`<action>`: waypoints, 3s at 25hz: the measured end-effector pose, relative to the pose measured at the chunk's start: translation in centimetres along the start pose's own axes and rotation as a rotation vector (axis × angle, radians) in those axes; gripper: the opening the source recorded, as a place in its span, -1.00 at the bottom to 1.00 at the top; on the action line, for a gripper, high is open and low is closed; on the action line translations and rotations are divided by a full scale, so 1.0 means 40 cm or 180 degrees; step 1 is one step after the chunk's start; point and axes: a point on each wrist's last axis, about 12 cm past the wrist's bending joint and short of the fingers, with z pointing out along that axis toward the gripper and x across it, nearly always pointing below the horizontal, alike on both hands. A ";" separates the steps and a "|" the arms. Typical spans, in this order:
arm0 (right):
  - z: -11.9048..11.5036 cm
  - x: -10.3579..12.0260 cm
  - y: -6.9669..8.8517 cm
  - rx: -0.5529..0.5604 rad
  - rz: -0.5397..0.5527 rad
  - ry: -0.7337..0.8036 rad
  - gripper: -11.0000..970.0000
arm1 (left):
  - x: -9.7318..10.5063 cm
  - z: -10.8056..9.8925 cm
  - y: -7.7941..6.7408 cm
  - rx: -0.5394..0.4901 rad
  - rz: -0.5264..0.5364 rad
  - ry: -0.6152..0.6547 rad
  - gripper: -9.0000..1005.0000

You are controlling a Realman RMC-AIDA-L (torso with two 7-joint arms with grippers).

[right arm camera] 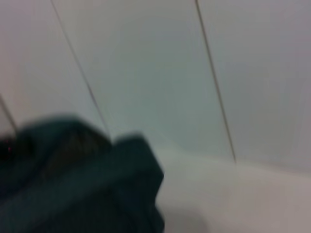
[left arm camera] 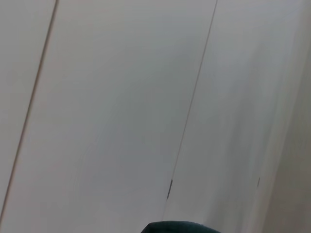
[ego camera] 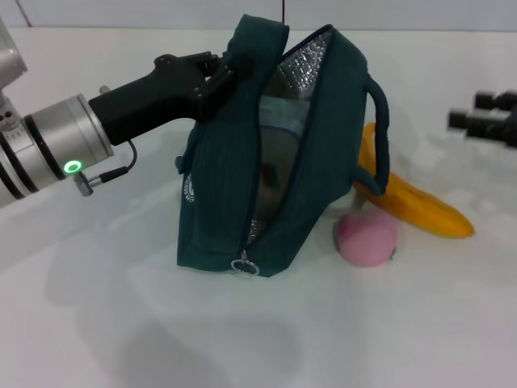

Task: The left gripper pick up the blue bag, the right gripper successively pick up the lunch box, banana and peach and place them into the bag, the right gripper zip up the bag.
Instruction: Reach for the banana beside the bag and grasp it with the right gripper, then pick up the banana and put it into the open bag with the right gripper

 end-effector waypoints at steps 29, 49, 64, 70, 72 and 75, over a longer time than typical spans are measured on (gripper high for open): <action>0.216 -0.122 0.166 0.0209 -0.0862 0.1852 0.71 | -0.011 0.030 0.001 0.0051 0.0066 0.0035 -0.77; 0.288 -0.089 0.148 0.0141 -0.0751 0.2111 0.70 | -0.012 0.031 0.001 0.0050 0.0099 0.0023 -0.77; 0.288 -0.083 0.144 0.0165 -0.0762 0.2099 0.08 | -0.011 0.033 0.000 0.0055 0.0090 0.0025 -0.77; 0.221 -0.091 0.087 0.0401 -0.0461 0.1801 -0.11 | -0.011 0.033 0.000 0.0055 0.0091 0.0025 -0.77; 0.179 -0.090 0.060 0.0512 -0.0334 0.1624 -0.14 | -0.012 0.032 0.001 0.0052 0.0091 0.0024 -0.77; 0.123 -0.089 0.036 0.0565 -0.0178 0.1296 -0.14 | -0.013 0.031 0.003 0.0045 0.0097 0.0021 -0.77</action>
